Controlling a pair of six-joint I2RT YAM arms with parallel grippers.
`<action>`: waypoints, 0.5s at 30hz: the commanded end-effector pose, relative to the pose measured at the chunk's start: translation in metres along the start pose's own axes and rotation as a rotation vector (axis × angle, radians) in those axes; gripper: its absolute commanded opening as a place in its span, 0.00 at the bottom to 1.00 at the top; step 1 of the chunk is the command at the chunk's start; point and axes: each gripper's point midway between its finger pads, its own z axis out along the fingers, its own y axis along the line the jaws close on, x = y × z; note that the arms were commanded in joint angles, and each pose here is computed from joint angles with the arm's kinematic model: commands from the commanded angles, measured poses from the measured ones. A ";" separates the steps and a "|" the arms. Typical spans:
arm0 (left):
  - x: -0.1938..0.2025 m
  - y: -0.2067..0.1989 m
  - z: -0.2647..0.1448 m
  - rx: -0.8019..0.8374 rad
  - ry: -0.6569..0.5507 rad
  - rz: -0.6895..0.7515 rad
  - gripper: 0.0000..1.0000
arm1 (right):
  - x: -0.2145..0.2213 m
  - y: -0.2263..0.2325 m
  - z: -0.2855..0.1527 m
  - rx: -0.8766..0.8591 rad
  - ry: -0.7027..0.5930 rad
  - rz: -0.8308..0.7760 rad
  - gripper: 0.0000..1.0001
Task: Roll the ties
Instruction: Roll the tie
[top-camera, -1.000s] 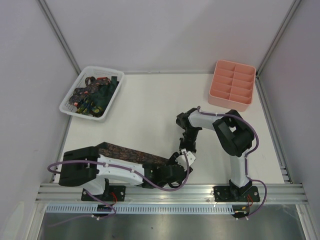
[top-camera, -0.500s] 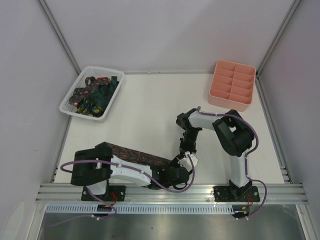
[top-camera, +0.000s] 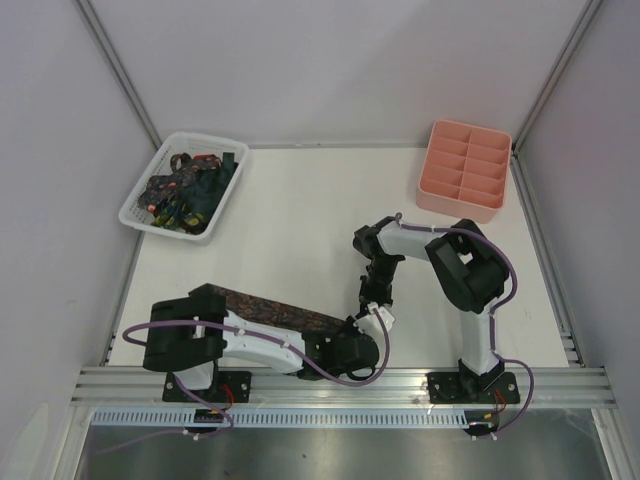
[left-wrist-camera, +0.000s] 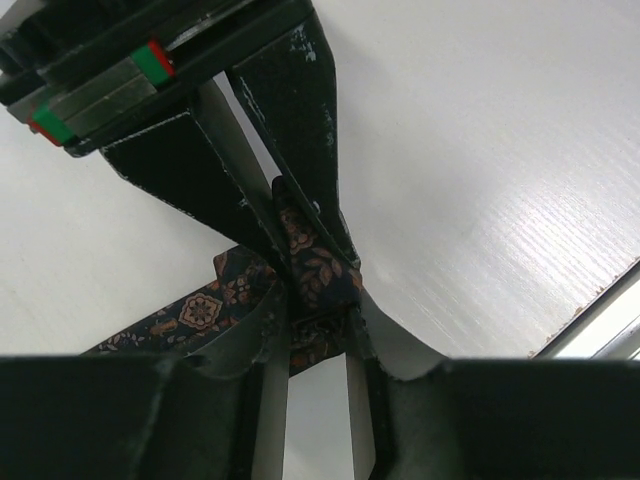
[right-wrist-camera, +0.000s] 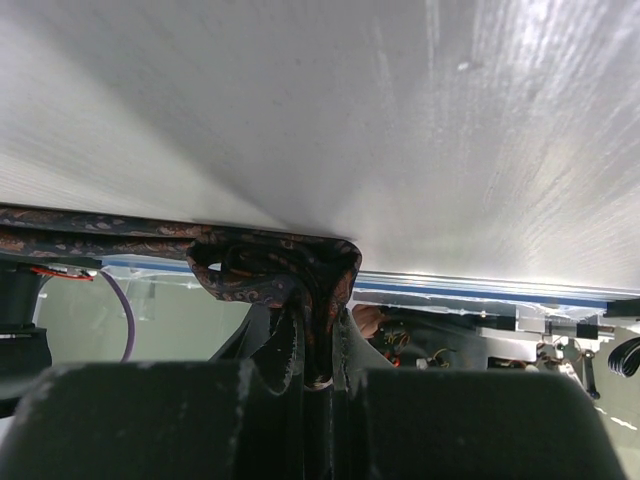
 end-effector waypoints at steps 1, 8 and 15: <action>-0.008 0.001 0.003 -0.026 -0.018 -0.030 0.10 | 0.017 0.006 -0.004 -0.026 0.068 0.036 0.00; -0.012 0.001 -0.002 -0.013 -0.031 -0.085 0.00 | 0.014 0.012 -0.010 -0.040 0.049 0.019 0.08; -0.021 0.006 -0.015 0.011 -0.072 -0.176 0.00 | 0.002 0.017 -0.024 -0.053 -0.024 -0.023 0.27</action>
